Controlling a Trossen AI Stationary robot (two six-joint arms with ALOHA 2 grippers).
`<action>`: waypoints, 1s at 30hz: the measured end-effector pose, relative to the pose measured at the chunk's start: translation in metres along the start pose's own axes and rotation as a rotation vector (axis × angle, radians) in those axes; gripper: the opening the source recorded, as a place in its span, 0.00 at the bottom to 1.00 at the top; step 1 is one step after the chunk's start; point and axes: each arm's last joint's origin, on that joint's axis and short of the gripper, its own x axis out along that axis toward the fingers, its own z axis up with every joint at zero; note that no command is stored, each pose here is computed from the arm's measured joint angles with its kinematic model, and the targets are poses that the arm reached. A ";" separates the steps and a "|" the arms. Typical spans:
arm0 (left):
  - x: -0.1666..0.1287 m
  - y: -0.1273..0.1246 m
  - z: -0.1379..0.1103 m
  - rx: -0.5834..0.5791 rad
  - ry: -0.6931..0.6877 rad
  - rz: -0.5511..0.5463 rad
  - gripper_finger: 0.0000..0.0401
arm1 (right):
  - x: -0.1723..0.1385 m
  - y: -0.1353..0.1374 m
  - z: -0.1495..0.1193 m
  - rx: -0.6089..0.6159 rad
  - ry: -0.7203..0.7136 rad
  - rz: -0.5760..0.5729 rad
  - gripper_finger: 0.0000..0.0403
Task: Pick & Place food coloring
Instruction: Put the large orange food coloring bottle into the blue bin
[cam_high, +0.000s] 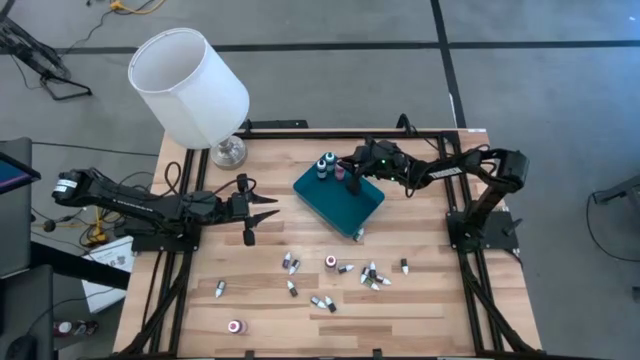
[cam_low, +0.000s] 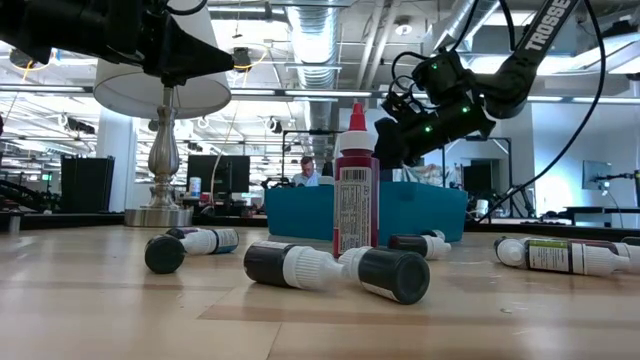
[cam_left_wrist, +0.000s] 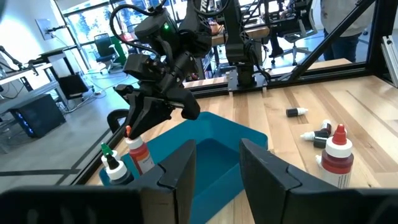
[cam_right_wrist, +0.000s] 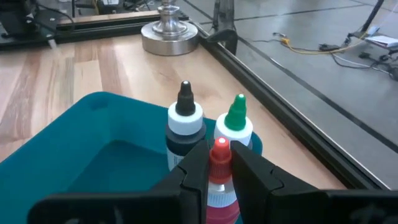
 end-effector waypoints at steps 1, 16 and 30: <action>0.000 0.000 0.000 0.000 0.000 0.000 0.29 | 0.000 0.000 0.000 0.003 0.000 0.000 0.13; 0.000 0.000 0.000 0.000 0.000 0.000 0.29 | 0.009 0.001 -0.008 0.000 -0.019 0.027 0.13; 0.000 0.000 -0.001 0.003 0.007 -0.002 0.29 | 0.006 0.000 -0.005 -0.001 -0.020 0.003 0.13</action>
